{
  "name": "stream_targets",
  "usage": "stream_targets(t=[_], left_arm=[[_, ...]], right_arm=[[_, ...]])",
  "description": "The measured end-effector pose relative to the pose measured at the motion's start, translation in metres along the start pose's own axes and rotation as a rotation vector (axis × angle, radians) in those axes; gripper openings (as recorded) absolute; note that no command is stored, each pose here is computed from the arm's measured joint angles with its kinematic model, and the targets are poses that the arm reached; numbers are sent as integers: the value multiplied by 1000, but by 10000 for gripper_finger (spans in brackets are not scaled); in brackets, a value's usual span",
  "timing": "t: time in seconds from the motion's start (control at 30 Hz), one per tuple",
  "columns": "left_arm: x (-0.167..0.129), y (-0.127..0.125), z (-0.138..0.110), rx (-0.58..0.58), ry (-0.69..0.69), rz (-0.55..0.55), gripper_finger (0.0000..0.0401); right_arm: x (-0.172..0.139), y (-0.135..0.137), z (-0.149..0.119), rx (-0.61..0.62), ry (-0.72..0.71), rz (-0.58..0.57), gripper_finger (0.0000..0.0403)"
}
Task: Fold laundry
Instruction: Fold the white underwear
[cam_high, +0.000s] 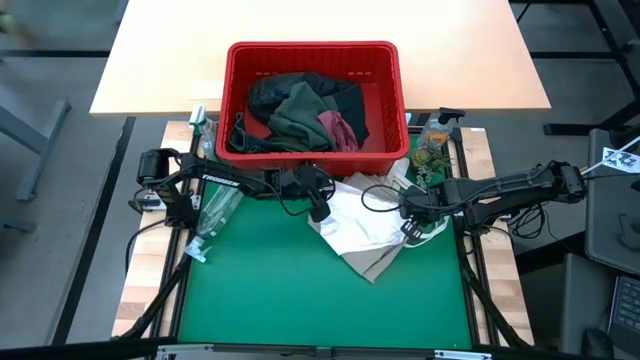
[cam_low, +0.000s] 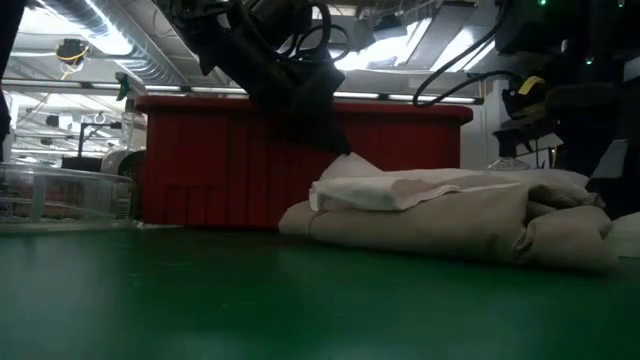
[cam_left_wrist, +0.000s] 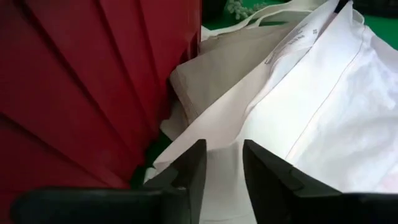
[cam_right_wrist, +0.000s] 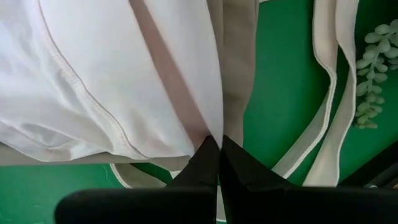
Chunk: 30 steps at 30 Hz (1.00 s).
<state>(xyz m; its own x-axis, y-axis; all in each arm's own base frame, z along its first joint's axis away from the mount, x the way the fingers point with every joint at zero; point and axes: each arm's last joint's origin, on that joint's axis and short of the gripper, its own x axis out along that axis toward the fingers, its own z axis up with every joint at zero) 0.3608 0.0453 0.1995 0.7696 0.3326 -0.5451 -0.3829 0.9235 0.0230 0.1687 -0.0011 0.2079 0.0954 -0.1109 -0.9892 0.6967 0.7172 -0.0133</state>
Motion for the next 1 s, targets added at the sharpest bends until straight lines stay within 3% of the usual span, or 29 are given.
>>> stream_targets(t=[0.3,0.43,0.77,1.0], left_arm=[[-1,-5,3,-92,-20,-100,128],[-3,-15,2,-75,-12,-173,134],[-14,-48,-5,40,18,-361,145],[-26,-76,-17,115,71,-426,145]], right_arm=[[0,0,0,0,13,13,1],[0,0,0,0,13,13,15],[0,1,-1,-1,24,25,109],[0,2,-2,-1,81,84,122]])
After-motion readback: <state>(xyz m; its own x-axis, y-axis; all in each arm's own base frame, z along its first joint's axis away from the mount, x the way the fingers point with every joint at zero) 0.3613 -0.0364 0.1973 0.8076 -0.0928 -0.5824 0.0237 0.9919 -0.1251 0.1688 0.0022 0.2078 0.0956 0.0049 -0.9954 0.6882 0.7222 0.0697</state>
